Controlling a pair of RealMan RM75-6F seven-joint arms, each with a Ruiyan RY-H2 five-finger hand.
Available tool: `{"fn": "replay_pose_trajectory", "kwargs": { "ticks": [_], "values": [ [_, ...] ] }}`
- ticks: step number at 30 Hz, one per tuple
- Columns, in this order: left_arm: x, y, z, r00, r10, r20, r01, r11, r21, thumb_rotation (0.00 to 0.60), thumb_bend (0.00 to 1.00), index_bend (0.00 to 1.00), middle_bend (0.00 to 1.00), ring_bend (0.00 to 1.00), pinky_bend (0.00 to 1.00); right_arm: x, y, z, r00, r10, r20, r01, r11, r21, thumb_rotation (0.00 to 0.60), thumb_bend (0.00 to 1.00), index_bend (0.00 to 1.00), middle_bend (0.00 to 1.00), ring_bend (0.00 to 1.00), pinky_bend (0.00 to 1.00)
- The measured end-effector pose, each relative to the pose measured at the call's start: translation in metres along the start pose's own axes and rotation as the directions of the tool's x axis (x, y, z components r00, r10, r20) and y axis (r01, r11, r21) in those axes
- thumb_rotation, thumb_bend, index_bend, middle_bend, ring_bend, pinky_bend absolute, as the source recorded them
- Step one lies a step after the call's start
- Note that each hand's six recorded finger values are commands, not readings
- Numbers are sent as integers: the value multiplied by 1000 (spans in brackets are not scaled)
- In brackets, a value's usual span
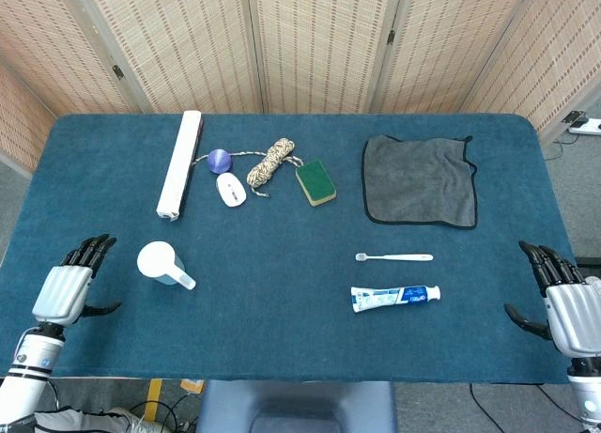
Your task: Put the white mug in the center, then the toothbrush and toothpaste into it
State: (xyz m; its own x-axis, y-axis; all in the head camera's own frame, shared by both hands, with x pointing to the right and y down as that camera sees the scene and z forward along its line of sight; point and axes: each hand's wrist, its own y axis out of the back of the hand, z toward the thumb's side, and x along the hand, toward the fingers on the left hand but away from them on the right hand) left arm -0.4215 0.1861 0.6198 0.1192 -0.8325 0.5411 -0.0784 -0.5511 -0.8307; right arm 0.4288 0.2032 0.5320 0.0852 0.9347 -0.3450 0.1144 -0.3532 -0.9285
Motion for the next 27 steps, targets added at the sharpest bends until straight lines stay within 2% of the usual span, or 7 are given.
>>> {"fn": "replay_pose_trajectory", "kwargs": {
  "ticks": [6, 11, 15, 19, 21, 25, 27],
  "values": [
    [19, 3, 21, 997, 19, 74, -20, 1000, 11, 600, 167, 13, 74, 91, 221, -1, 1, 1, 1000, 2, -10, -1, 1000, 0, 600, 120, 53, 140, 140, 238],
    [23, 2, 40, 991, -8, 137, 3, 999, 37, 600, 232, 122, 75, 91, 221, -1, 0, 1, 1000, 8, -7, -8, 1000, -2, 600, 119, 53, 137, 140, 238],
    [23, 4, 49, 986, 5, 164, -22, 994, 106, 600, 246, 172, 202, 143, 231, -1, -1, 0, 1000, 13, -5, -13, 1000, -3, 600, 120, 53, 135, 140, 238],
    [20, 15, 61, 979, 63, 195, -96, 981, 168, 600, 246, 240, 445, 369, 453, -2, 0, -1, 1000, 12, -4, -12, 1000, -4, 600, 120, 53, 135, 139, 238],
    [16, 21, 68, 972, 92, 215, -133, 973, 186, 600, 246, 250, 521, 453, 549, -2, -1, -2, 1000, 15, -4, -15, 1000, -4, 600, 120, 53, 135, 140, 238],
    [11, 27, 80, 965, 99, 243, -150, 968, 202, 600, 246, 238, 655, 586, 707, -3, -2, -2, 1000, 20, -7, -20, 1000, -5, 600, 120, 53, 135, 140, 238],
    [12, 27, 83, 965, 86, 249, -142, 966, 216, 600, 246, 240, 779, 705, 818, -3, -2, -2, 1000, 21, -7, -21, 1000, -4, 600, 120, 53, 135, 142, 238]
  ]
}}
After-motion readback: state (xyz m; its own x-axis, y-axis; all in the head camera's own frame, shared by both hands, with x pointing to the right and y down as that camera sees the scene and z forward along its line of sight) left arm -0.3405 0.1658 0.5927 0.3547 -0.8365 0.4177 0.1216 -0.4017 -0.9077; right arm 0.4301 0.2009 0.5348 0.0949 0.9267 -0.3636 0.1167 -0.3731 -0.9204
